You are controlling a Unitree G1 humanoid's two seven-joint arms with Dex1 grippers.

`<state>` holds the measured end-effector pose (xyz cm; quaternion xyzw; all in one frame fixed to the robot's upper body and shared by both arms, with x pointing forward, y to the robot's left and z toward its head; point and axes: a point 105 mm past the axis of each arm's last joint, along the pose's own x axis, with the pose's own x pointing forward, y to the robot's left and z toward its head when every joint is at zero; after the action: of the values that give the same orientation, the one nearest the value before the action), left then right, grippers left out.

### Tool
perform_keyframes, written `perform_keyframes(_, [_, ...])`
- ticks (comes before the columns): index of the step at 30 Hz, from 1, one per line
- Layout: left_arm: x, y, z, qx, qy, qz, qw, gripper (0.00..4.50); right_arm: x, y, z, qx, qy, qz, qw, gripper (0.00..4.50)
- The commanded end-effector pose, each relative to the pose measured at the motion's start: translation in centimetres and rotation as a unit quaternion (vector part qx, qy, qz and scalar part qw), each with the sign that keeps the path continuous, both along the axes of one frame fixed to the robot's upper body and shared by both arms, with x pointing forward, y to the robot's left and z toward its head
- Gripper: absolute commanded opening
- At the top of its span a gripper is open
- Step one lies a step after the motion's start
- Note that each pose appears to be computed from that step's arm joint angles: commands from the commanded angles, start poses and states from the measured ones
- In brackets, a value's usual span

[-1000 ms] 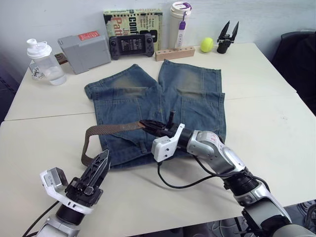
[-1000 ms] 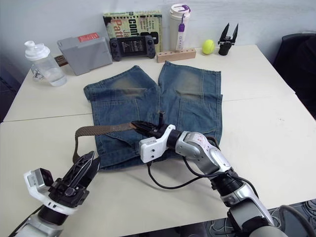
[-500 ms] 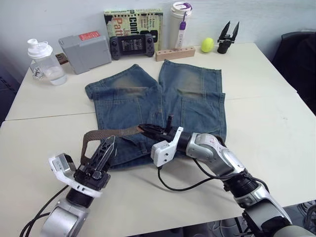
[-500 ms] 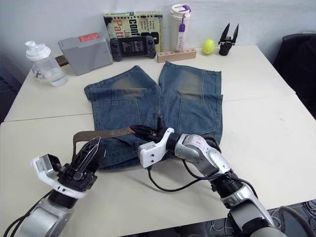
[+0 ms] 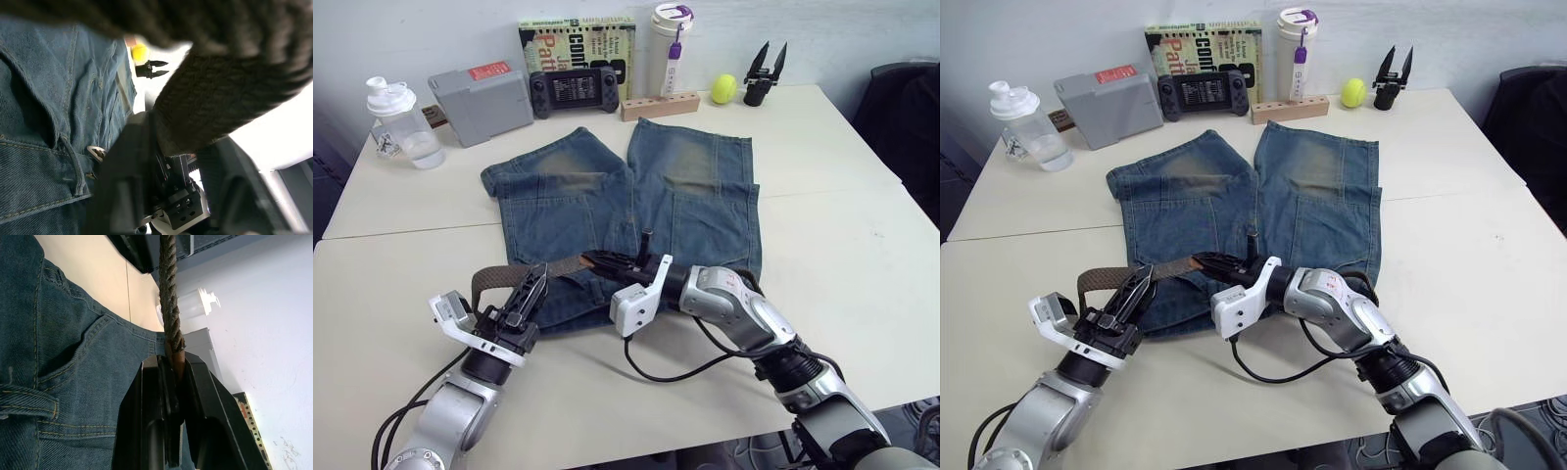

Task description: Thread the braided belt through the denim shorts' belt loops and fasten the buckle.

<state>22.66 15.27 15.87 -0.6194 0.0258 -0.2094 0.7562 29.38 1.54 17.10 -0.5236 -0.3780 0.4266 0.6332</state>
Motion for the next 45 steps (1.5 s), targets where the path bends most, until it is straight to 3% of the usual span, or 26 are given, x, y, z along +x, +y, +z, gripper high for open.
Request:
perform_keyframes(1, [0.0,0.3,0.4,-0.017,-0.005,0.010,1.000,0.04,-0.9,0.3,1.2,0.021,-0.012,0.018,1.000,0.00])
perform_keyframes(8, [0.5,1.0,0.4,-0.027,-0.008,0.018,0.999,0.04,-0.9,0.2,1.1,0.019,-0.008,0.018,1.000,0.00])
perform_keyframes(15, [0.6,0.9,0.5,-0.023,-0.017,0.011,1.000,0.04,-0.5,-0.2,1.1,0.053,0.088,0.003,0.995,0.00])
perform_keyframes(19, [0.4,1.0,0.4,-0.009,-0.020,0.008,1.000,0.00,0.8,-1.8,1.6,0.095,0.152,-0.031,0.983,1.68])
perform_keyframes(23, [-0.5,2.6,-0.3,0.040,-0.009,0.023,0.999,0.00,2.0,-5.1,2.3,0.133,0.241,-0.054,0.960,3.67])
perform_keyframes(25, [-0.9,3.3,-0.7,0.068,-0.001,0.022,0.997,0.00,2.3,-6.8,2.3,0.137,0.295,-0.064,0.944,4.44])
perform_keyframes(30, [-1.4,4.0,-1.6,0.102,0.017,0.023,0.994,0.00,2.0,-9.2,2.8,0.164,0.406,-0.053,0.897,4.44])
perform_keyframes(39, [-0.3,2.4,-3.6,0.158,0.046,-0.006,0.986,0.00,-1.8,-9.9,2.5,0.152,0.551,-0.004,0.820,4.44])
perform_keyframes(45, [0.5,1.8,-4.4,0.180,0.053,-0.025,0.982,0.00,-3.1,-10.8,2.6,0.149,0.582,-0.006,0.799,4.44])
